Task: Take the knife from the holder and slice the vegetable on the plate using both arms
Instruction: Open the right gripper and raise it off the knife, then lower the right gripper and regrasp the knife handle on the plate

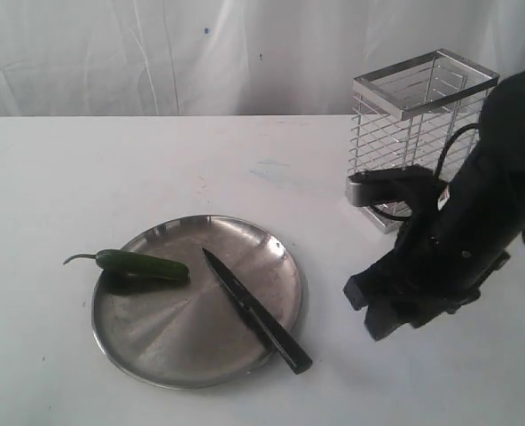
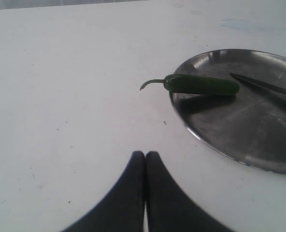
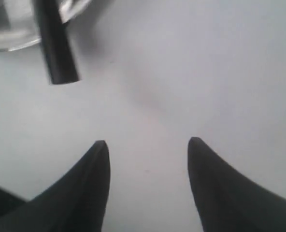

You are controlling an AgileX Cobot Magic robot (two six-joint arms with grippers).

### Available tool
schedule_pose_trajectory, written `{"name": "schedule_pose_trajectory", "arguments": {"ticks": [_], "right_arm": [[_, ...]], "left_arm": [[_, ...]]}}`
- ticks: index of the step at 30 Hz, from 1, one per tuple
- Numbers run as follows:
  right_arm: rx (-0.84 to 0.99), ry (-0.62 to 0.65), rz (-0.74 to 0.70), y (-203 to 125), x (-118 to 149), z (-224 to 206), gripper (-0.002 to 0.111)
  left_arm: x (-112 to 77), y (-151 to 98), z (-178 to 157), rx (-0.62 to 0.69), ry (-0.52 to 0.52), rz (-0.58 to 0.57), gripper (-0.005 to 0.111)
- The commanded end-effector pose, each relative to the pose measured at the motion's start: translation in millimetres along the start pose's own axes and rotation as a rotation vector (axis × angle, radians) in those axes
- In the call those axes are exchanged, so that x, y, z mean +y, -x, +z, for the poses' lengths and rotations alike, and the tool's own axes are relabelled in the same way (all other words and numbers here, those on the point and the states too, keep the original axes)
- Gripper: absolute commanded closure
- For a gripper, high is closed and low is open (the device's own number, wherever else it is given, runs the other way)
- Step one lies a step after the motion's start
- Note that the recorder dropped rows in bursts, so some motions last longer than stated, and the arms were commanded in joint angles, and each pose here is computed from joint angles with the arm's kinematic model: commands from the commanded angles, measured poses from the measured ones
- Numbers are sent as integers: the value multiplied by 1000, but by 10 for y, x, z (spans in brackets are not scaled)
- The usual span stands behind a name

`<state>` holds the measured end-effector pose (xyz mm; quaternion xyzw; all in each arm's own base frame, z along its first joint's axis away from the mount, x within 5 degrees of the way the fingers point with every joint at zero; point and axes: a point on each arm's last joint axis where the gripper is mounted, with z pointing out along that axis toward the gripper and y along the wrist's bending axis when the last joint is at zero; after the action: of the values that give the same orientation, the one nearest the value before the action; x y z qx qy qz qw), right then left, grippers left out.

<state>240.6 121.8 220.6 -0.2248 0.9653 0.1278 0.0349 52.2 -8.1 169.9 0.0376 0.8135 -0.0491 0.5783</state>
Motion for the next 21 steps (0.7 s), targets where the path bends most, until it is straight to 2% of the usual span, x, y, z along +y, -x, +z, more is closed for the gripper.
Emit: {"name": "schedule_pose_trajectory", "arguments": {"ticks": [1,3,7,11,16,21], "right_arm": [[92,360,-30,112,-16,155,61],[85,483,-34,169,-49,199,61],[27,529,-38,273,-173,218,61],[-3,501,-23,289,-301,205,61],[-40,457,-6,254,-337,324,61],[-117,334,46,263,-441,499,61]], "left_arm": [[1,-8,2,-3,1,-4,107],[1,-8,2,-3,1,-4,107],[1,-8,2,-3,1,-4,107],[1,-8,2,-3,1,-4,107],[1,-8,2,-3,1,-4,107],[1,-8,2,-3,1,-4,107]]}}
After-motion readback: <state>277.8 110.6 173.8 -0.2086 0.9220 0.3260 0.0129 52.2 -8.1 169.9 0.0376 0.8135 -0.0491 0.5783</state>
